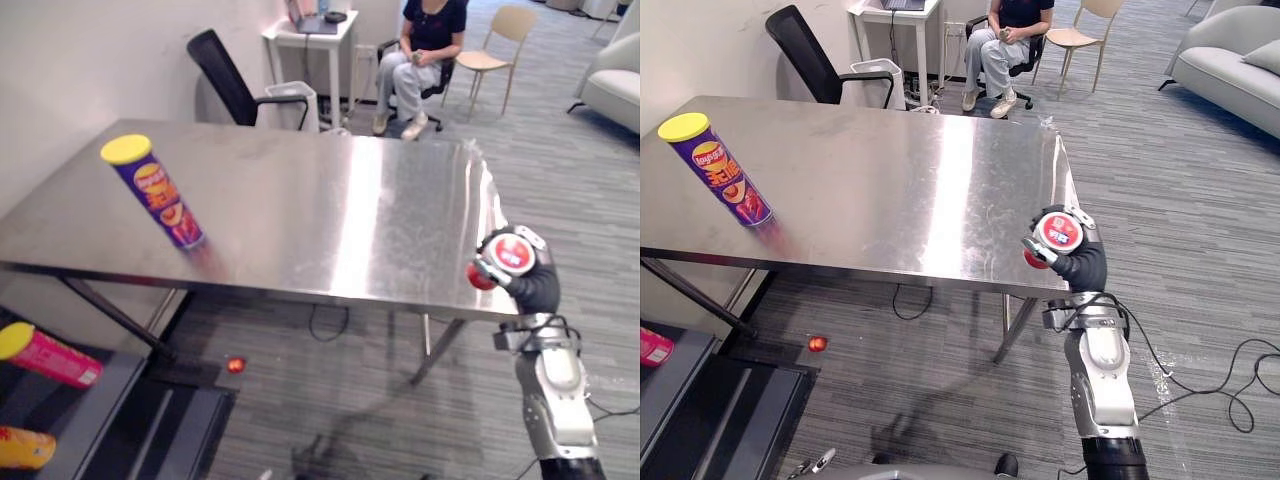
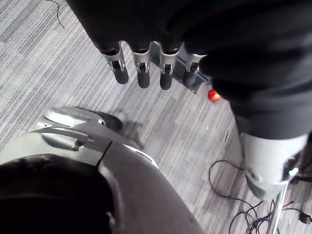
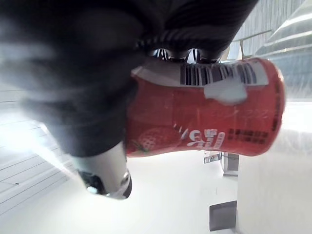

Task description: Put the gum and the chips on the shelf.

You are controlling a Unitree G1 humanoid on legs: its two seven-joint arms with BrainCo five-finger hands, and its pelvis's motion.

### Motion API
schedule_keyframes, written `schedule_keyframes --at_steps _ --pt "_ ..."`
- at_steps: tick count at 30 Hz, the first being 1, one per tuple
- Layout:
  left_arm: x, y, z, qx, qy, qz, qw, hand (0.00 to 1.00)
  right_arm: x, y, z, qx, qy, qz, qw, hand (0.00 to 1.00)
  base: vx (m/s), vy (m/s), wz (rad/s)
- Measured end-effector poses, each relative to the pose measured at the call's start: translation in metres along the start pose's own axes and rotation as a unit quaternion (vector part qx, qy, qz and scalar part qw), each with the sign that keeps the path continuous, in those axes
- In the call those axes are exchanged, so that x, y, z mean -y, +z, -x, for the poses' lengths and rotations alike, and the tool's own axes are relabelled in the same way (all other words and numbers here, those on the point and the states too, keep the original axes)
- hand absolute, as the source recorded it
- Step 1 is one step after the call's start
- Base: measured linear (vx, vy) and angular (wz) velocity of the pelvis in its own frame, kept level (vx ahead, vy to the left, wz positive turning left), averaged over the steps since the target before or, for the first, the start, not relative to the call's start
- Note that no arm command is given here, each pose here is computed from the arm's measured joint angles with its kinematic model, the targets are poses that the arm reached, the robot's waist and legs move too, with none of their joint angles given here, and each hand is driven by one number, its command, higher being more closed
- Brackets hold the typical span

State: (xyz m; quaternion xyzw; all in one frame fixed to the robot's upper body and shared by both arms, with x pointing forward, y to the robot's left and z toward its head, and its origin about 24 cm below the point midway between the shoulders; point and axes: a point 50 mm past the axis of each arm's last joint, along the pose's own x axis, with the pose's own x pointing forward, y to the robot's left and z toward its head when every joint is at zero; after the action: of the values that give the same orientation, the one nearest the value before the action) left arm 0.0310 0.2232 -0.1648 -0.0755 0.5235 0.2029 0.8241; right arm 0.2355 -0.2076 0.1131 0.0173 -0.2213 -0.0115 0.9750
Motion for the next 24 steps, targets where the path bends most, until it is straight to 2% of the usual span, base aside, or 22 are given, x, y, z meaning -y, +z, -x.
schedule_keyframes --at_steps 4,8,11,15,19,21,24 --pt "0.003 -0.002 0.000 -0.007 -0.012 0.002 1.000 0.00 0.002 0.000 0.002 0.000 -0.007 -0.002 1.000 1.00 -0.02 0.012 -0.08" --pt "0.004 -0.004 0.000 -0.011 -0.020 0.026 0.999 0.00 -0.018 -0.004 -0.002 -0.002 0.023 -0.033 0.999 1.00 -0.07 -0.034 0.20" --pt "0.006 -0.001 0.000 -0.006 -0.025 0.034 0.999 0.00 -0.035 -0.001 -0.015 0.013 0.053 -0.062 0.997 1.00 -0.12 -0.104 0.83" --pt "0.011 -0.001 0.000 -0.004 -0.035 0.037 0.999 0.00 -0.038 0.013 -0.033 0.052 0.062 -0.072 0.994 1.00 -0.15 -0.166 1.37" --pt "0.009 -0.009 0.000 -0.030 -0.022 0.064 0.997 0.00 -0.025 0.015 -0.040 0.059 0.024 -0.064 0.996 1.00 -0.17 -0.158 1.29" --pt "0.012 -0.024 0.005 -0.049 -0.019 0.083 0.995 0.00 -0.006 0.012 -0.033 0.053 -0.030 -0.059 0.996 1.00 -0.09 -0.076 1.11" --pt "0.012 -0.027 0.007 -0.053 -0.020 0.083 0.995 0.00 0.011 0.010 -0.025 0.047 -0.062 -0.044 0.996 1.00 -0.09 0.097 1.05"
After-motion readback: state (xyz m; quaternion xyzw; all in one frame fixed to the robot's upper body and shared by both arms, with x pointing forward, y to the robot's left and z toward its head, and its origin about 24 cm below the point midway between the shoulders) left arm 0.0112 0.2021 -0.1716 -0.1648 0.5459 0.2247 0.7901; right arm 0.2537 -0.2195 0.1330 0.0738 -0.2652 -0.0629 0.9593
